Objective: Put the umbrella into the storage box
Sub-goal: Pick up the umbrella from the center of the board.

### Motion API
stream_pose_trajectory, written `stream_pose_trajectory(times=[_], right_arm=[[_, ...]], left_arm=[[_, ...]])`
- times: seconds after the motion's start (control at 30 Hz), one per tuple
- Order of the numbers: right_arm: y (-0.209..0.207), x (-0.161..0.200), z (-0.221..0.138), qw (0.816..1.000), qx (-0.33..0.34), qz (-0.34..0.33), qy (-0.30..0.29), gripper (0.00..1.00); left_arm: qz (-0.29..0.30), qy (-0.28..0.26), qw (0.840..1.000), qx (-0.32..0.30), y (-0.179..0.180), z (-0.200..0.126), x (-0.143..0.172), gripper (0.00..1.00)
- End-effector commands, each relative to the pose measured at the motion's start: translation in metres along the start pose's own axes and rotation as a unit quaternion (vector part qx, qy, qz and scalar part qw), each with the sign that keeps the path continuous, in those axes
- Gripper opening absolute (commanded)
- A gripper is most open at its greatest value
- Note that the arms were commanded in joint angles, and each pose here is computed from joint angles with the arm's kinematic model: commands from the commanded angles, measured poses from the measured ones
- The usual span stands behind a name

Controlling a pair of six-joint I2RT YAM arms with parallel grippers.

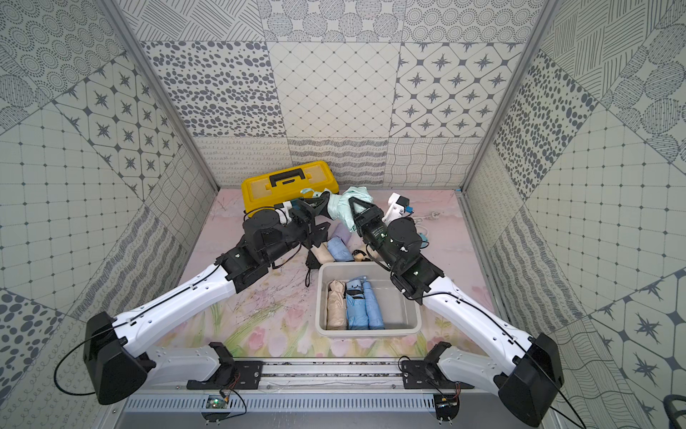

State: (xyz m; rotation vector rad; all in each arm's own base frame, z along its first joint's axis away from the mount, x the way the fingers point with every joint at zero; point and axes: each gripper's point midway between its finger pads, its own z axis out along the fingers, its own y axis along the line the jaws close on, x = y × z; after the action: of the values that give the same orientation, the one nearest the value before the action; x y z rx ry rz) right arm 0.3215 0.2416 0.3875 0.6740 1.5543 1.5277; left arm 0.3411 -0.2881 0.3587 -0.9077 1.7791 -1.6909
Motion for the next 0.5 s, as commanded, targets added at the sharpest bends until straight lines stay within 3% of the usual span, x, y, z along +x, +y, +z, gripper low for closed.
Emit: stream_pose_trajectory(times=[0.0,0.13,0.2,0.33,0.4,0.47], right_arm=[[0.039,-0.005,-0.005,0.996,-0.079,0.028,-0.015,0.32],[0.038,-0.001,-0.009,0.996,-0.077,0.031,-0.012,0.31],[0.039,0.0,-0.011,0.997,-0.075,0.028,-0.013,0.31],[0.034,0.003,-0.014,0.997,-0.068,0.033,-0.016,0.29],[0.033,0.004,-0.015,0.997,-0.067,0.035,-0.017,0.29],[0.03,0.005,-0.016,0.997,-0.064,0.036,-0.019,0.29]], left_arm=[[-0.027,0.017,0.997,0.076,-0.034,0.011,0.005,0.8],[-0.021,0.009,0.996,0.085,-0.037,0.016,0.003,0.64],[-0.018,0.004,0.996,0.085,-0.037,0.018,0.001,0.67],[-0.016,-0.003,0.996,0.091,-0.04,0.023,-0.001,0.84],[-0.013,-0.01,0.996,0.093,-0.041,0.024,-0.003,0.86],[-0.014,-0.014,0.995,0.096,-0.041,0.026,-0.005,0.79]])
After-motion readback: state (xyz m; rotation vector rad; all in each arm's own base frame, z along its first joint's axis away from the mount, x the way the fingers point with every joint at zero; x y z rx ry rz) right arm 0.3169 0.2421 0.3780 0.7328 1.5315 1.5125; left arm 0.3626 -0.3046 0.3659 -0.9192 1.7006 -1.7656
